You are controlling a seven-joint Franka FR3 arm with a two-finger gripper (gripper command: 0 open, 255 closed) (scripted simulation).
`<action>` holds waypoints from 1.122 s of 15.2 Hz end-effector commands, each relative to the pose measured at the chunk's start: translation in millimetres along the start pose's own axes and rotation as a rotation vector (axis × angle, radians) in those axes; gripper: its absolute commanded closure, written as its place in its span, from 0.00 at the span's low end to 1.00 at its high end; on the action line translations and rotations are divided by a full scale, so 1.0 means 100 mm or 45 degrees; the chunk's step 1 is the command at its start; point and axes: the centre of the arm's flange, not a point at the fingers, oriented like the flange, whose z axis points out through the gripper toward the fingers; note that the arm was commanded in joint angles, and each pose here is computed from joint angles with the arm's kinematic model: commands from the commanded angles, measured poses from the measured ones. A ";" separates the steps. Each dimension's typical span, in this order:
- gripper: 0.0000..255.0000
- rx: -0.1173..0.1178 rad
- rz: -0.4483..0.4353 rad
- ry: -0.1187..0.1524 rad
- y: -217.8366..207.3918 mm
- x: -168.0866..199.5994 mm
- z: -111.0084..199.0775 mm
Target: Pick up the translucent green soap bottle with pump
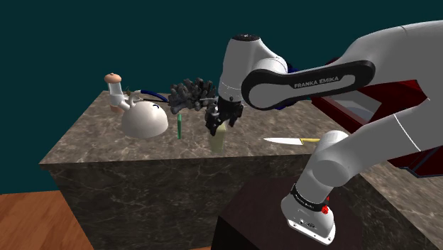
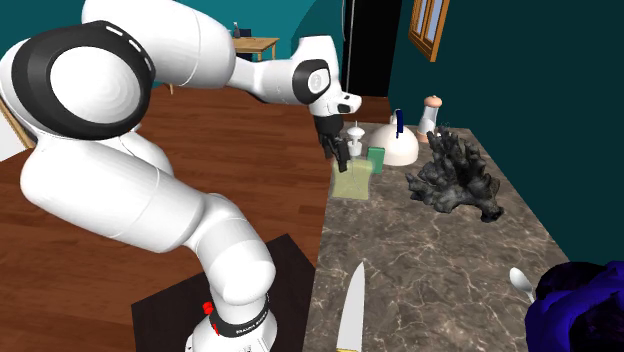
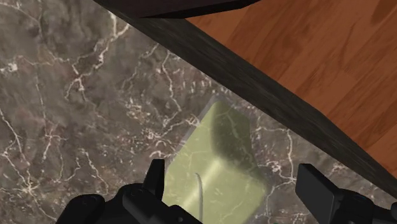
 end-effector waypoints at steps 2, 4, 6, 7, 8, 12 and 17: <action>0.00 0.001 0.001 0.001 -0.02 -0.04 0.18; 0.00 0.001 0.001 0.001 -0.02 -0.04 0.18; 1.00 0.001 0.001 0.001 -0.02 -0.04 0.18; 1.00 0.001 0.001 0.001 -0.02 -0.04 0.18; 1.00 0.001 0.001 0.001 -0.02 -0.04 0.18; 1.00 0.001 0.001 0.001 -0.02 -0.04 0.17; 1.00 0.001 0.001 0.001 -0.01 -0.01 0.02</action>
